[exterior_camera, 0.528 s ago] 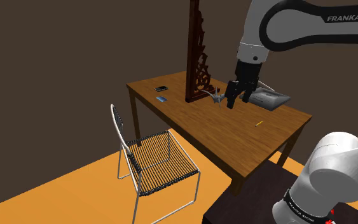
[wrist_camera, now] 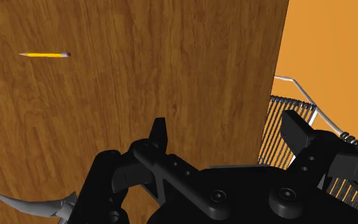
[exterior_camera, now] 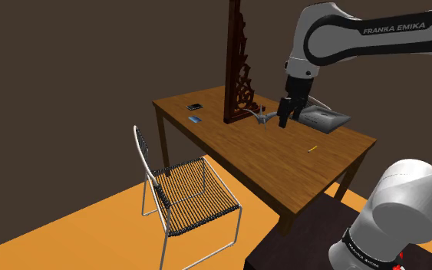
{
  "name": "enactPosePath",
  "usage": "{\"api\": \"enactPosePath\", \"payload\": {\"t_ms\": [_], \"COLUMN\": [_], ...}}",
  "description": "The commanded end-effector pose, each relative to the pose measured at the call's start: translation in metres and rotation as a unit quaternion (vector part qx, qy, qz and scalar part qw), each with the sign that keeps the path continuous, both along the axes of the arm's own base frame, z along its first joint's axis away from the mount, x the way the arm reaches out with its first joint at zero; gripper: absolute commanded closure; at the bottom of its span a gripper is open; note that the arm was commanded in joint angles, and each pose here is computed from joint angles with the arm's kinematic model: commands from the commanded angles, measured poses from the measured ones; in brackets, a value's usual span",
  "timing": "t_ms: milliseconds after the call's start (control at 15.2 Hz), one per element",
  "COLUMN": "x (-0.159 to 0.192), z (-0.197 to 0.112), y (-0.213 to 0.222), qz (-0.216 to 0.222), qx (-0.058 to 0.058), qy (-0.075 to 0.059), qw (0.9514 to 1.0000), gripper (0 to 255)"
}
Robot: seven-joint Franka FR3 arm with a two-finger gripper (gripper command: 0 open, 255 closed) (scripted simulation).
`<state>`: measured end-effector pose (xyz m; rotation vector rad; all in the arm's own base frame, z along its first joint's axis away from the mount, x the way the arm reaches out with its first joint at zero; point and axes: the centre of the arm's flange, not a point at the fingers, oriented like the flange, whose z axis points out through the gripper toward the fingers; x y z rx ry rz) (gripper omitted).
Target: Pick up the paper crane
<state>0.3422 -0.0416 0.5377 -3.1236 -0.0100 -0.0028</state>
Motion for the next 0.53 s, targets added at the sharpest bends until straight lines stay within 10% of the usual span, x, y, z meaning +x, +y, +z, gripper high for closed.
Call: {"api": "enactPosePath", "payload": {"t_ms": [0, 462], "x": [0.009, 0.056], "z": [-0.009, -0.036], "y": [-0.022, -0.097], "qz": [0.023, 0.098], "qx": [-0.003, -0.012], "qy": [0.004, 0.018], "qw": [0.9997, 0.9949], "gripper": [0, 0]}}
